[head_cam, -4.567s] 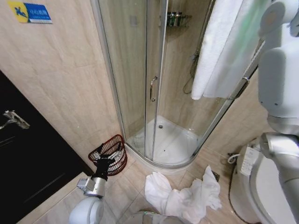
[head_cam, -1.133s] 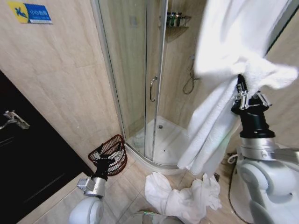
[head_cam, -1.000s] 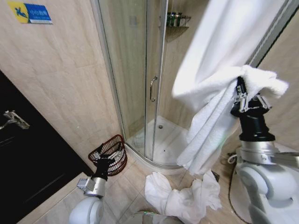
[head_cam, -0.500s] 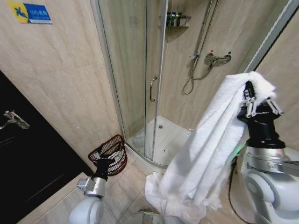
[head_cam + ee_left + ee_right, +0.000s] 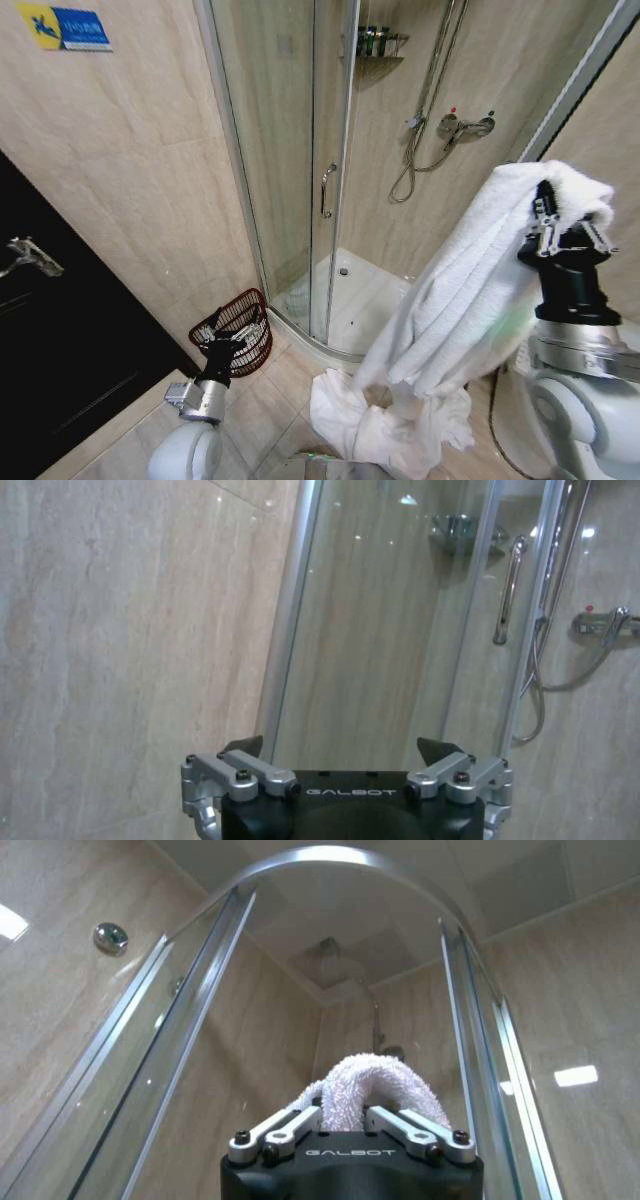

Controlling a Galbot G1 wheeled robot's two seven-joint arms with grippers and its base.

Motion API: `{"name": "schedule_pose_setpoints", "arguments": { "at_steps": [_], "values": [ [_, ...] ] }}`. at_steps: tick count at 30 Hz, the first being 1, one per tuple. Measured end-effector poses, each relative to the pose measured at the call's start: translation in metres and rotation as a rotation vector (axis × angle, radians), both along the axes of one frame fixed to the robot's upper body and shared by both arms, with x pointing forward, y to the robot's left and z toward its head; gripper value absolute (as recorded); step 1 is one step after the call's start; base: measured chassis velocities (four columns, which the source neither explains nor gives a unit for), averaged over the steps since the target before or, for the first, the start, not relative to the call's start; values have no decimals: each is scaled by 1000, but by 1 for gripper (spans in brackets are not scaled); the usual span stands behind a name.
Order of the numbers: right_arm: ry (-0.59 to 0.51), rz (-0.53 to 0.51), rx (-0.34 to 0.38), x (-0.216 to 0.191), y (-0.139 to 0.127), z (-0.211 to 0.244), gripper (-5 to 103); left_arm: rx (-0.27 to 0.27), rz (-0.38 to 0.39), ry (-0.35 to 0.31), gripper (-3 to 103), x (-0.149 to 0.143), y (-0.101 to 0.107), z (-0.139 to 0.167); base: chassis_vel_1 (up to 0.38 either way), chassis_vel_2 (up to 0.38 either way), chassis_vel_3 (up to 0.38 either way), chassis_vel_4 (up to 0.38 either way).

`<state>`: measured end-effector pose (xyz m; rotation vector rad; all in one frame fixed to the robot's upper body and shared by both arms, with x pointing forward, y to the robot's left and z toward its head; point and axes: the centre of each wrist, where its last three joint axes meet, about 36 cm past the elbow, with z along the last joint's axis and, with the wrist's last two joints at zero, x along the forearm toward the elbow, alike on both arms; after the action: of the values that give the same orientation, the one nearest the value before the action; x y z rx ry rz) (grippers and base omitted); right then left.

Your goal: Discard the used towel into the hamper.

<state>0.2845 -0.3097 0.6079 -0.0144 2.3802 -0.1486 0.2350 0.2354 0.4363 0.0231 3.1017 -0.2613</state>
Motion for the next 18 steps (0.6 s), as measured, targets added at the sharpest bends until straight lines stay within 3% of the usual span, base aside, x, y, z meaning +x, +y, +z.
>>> {"name": "schedule_pose_setpoints", "arguments": {
  "at_steps": [7, 18],
  "values": [
    [-39, 12, 16, 0, -5, 5, 6, 0, 0, 0, 100, 0, 0, 0, 0, 0, 0, 0],
    [-174, -3, -27, -2, -13, 10, 6, 0, 0, 0, 100, 0, 0, 0, 0, 0, 0, 0]
  ]
}}
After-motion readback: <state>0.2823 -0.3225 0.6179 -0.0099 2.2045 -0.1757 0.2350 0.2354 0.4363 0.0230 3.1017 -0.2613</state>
